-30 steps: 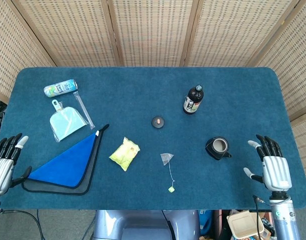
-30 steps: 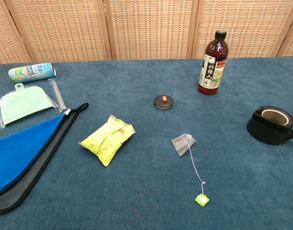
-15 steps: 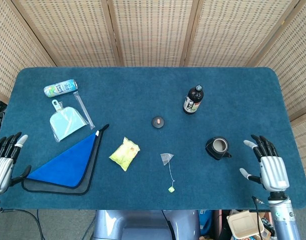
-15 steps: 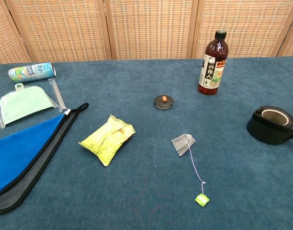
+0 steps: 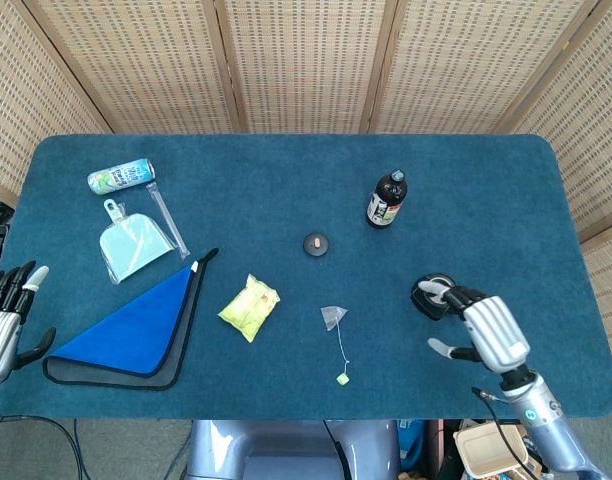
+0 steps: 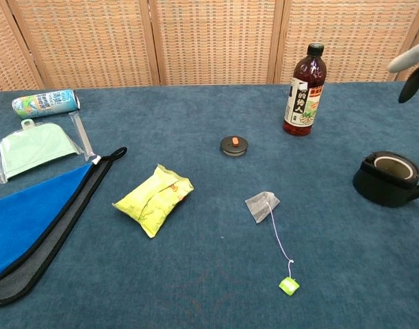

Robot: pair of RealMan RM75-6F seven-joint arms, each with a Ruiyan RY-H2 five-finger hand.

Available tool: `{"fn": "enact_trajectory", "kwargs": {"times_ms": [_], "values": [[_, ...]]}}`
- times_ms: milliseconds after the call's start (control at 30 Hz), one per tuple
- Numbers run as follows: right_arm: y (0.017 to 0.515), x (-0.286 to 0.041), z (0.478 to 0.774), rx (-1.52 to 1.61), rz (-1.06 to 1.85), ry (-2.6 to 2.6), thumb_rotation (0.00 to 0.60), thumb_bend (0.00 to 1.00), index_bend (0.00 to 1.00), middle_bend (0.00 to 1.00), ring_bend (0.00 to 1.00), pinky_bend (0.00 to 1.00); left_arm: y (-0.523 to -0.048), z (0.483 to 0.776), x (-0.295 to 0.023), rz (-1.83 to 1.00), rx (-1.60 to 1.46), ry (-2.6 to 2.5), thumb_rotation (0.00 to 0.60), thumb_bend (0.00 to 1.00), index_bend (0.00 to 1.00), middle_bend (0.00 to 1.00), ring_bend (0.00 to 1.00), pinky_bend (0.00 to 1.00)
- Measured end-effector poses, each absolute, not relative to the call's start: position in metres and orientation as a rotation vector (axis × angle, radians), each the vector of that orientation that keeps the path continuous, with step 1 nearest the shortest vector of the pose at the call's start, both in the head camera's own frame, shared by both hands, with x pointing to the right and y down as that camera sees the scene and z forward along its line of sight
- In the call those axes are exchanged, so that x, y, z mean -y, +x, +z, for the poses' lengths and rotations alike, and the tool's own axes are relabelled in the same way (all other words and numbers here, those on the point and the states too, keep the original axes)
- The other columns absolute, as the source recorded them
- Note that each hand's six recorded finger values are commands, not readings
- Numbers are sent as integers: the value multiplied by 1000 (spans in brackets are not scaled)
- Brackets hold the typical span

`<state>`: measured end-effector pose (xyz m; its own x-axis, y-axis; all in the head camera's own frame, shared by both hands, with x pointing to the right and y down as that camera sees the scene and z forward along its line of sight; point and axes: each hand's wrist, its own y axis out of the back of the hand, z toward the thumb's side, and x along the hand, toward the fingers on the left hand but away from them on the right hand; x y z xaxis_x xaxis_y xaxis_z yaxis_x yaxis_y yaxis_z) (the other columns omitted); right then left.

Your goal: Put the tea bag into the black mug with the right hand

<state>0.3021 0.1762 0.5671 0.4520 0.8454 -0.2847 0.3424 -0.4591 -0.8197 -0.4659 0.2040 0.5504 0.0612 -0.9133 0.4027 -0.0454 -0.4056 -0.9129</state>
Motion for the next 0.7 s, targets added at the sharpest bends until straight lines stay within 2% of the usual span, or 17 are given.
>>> {"fn": "enact_trajectory", "kwargs": {"times_ms": [467,700], "values": [[218,-170,572,640,741,-2192,600,212,240,762,803,851,-469,553,-199,-1462,-975,-1563,600,378,0,0,0,0],[191,-176,586,490,738,-2224,600,212,282,809,861,895,-469,552,-196,-1460,-972,-1557,600,377,0,0,0,0]]}}
